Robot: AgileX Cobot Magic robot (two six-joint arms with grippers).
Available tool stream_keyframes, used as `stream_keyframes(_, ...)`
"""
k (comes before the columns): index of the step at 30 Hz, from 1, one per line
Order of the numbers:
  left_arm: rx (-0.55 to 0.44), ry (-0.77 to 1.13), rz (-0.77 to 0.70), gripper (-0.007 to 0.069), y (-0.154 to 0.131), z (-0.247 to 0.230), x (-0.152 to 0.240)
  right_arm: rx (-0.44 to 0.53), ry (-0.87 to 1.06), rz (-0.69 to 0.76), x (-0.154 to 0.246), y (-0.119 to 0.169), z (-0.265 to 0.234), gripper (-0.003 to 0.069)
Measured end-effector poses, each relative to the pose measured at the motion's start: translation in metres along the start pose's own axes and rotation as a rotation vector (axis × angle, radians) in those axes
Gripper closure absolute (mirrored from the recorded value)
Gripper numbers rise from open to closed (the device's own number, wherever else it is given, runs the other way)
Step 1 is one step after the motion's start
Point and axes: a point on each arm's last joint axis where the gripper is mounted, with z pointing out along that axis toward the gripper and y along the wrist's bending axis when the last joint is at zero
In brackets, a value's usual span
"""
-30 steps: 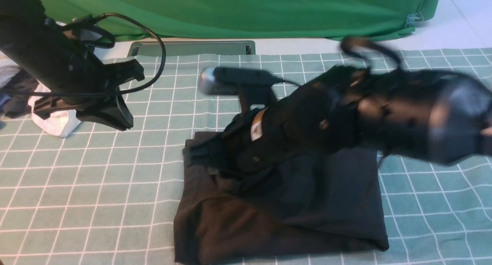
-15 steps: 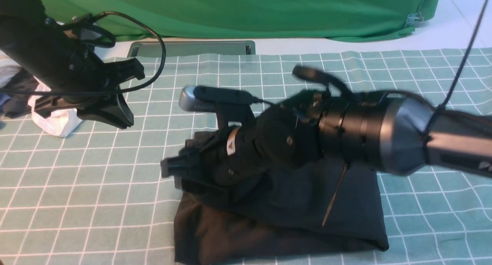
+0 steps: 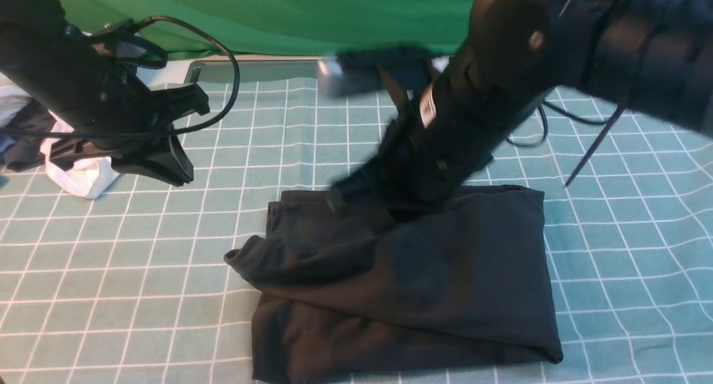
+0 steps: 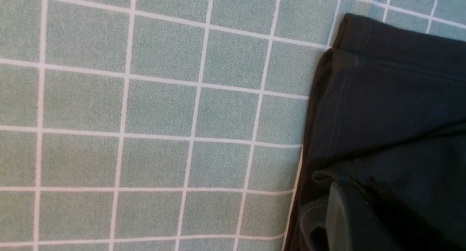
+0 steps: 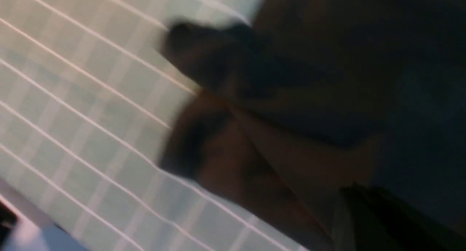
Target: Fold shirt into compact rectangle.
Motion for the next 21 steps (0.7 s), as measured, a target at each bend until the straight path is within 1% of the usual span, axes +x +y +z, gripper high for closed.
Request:
stream_keyframes(2, 0.0, 0.0, 0.0, 0.061, 0.0, 0.0, 0.0, 0.027, 0.052, 0.007, 0.004, -0.006, 0.025, 0.0628)
stream_keyframes(8, 0.004, 0.0, -0.001, 0.061, 0.0, 0.0, 0.0, 0.055, 0.083, 0.028, 0.005, -0.017, 0.085, 0.0628)
stream_keyframes(11, 0.019, 0.013, 0.001, 0.061, -0.002, 0.0, 0.001, 0.058, 0.089, 0.014, 0.005, -0.018, 0.091, 0.0628)
stream_keyframes(14, 0.05, 0.024, 0.006, 0.061, -0.005, -0.004, 0.004, 0.065, 0.079, -0.014, 0.003, -0.017, 0.081, 0.0628)
stream_keyframes(15, 0.083, 0.024, 0.011, 0.061, -0.009, -0.008, 0.006, 0.063, 0.06, -0.033, 0.0, -0.017, 0.066, 0.0628)
stream_keyframes(16, 0.091, 0.025, 0.012, 0.061, -0.01, -0.01, 0.007, 0.06, 0.053, -0.036, 0.0, -0.017, 0.062, 0.0628)
stream_keyframes(19, 0.16, 0.049, 0.031, 0.061, -0.02, -0.02, 0.015, 0.052, -0.019, -0.058, -0.006, -0.021, 0.015, 0.0628)
stream_keyframes(20, 0.181, 0.063, 0.038, 0.061, -0.025, -0.02, 0.02, 0.047, -0.055, -0.065, -0.005, -0.023, -0.007, 0.0629)
stream_keyframes(21, 0.19, 0.081, 0.043, 0.061, -0.029, -0.017, 0.023, 0.047, -0.071, -0.065, -0.004, -0.025, -0.019, 0.0629)
